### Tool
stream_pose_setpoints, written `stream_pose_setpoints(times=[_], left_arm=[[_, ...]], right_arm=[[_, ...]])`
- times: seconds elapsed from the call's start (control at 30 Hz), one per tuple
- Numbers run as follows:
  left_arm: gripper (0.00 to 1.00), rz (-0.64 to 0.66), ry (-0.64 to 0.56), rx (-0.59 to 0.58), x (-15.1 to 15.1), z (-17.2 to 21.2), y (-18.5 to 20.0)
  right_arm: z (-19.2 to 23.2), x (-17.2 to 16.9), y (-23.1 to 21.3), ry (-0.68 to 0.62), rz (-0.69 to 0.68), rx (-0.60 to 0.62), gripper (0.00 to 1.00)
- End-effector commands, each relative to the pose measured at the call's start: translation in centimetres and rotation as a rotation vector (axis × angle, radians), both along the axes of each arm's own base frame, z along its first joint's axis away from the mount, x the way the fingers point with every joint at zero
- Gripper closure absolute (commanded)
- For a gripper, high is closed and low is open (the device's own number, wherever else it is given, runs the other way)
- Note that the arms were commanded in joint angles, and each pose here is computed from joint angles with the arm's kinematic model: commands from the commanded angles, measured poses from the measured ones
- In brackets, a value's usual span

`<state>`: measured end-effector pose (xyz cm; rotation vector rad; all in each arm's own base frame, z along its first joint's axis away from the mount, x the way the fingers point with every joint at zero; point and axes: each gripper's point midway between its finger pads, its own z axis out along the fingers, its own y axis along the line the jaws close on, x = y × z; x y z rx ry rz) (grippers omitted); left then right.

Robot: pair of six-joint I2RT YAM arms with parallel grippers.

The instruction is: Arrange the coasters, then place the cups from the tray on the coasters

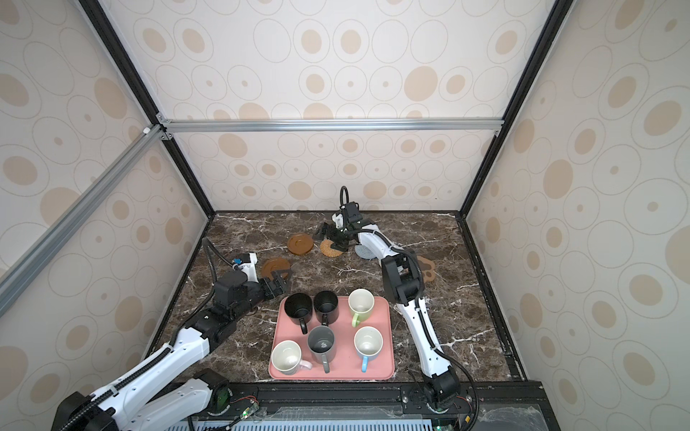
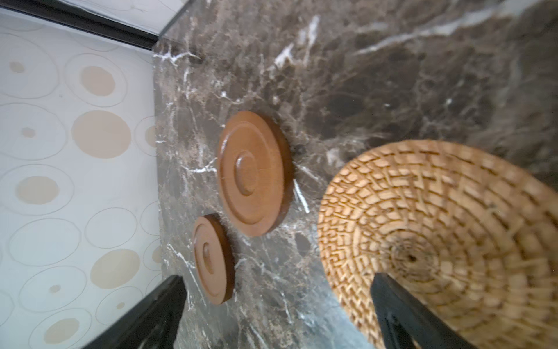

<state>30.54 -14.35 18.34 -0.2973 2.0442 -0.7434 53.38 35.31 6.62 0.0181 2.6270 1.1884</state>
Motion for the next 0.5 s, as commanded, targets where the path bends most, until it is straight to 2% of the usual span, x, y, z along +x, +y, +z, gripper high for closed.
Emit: stream_pose_setpoints(times=[0.0, 0.47], left_arm=[[0.0, 0.03, -0.003, -0.015, 0.0, 0.3, 0.5], [0.0, 0.038, -0.01, -0.019, -0.3, 0.5, 0.8]], right_arm=[[-2.1, -0.2, -1.0, 0.049, -0.032, -0.058, 0.0], [-2.0, -0.1, -2.6, 0.043, -0.06, -0.123, 0.0]])
